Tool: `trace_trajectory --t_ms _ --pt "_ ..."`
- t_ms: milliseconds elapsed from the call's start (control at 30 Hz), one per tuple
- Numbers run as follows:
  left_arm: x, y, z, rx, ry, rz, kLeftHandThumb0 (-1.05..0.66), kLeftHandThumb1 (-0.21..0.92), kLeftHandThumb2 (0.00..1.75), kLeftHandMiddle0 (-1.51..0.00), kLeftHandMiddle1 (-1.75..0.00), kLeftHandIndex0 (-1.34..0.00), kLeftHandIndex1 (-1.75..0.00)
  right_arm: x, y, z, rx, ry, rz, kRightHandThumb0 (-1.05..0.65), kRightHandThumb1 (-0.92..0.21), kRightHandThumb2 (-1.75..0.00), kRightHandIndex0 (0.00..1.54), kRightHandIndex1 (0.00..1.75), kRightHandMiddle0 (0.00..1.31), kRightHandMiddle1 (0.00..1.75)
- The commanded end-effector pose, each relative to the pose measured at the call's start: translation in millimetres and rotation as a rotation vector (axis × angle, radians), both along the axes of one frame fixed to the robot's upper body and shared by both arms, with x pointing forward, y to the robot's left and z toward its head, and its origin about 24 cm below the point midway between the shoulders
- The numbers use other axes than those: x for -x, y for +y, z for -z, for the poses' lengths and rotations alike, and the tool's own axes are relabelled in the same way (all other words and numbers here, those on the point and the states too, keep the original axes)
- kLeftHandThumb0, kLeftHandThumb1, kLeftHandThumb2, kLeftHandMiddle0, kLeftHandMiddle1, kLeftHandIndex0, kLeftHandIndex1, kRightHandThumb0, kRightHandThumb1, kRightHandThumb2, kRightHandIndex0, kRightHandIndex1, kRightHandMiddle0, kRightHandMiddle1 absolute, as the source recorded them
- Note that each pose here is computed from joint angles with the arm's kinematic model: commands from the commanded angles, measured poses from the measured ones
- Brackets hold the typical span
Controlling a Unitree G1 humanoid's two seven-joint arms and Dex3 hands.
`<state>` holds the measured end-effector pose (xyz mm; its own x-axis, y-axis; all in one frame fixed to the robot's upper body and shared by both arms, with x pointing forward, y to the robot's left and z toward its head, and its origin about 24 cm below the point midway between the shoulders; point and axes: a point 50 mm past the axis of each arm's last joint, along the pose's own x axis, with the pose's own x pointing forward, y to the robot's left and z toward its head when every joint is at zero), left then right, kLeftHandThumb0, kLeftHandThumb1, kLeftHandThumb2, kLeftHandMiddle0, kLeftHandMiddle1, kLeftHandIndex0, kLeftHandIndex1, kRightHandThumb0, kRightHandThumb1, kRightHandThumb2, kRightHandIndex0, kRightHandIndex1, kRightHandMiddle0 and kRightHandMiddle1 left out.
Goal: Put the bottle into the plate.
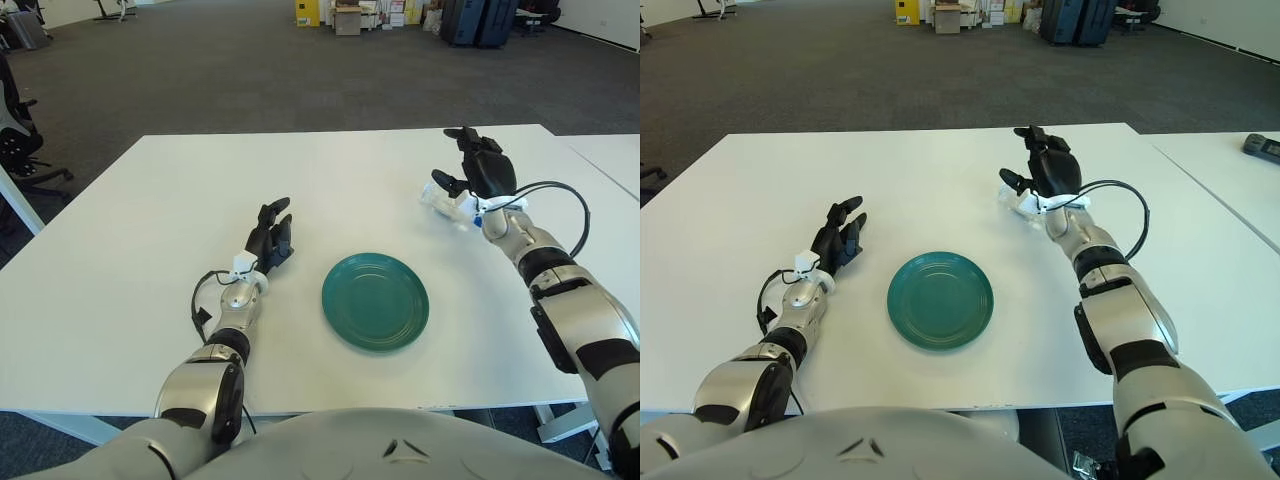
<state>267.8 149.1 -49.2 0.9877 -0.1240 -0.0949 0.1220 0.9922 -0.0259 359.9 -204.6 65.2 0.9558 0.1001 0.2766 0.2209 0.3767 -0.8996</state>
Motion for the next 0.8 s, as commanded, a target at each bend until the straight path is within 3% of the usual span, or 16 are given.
trace_trajectory --t_ms 0,367,767 --pt "22.8 1.3 26.3 0.006 0.154 -0.002 -0.82 0.92 0.85 -0.37 0.0 0.0 -0.79 -8.5 5.3 -6.4 0.049 0.001 0.029 -0.86 -0.92 -0.74 0.19 0.14 0.0 0.55" --pt "22.7 1.5 25.5 0.005 0.145 -0.005 -0.82 0.92 0.84 -0.37 -0.01 0.0 -0.81 -13.2 9.9 -2.1 0.117 0.065 0.074 -0.88 -0.92 -0.68 0.14 0.06 0.0 0.41" --pt "22.5 3.2 23.4 -0.002 0.122 -0.014 -0.84 0.92 0.85 -0.39 -0.01 0.0 -0.87 -11.6 11.7 11.3 0.172 0.192 0.073 -0.91 -0.92 -0.63 0.14 0.04 0.0 0.44"
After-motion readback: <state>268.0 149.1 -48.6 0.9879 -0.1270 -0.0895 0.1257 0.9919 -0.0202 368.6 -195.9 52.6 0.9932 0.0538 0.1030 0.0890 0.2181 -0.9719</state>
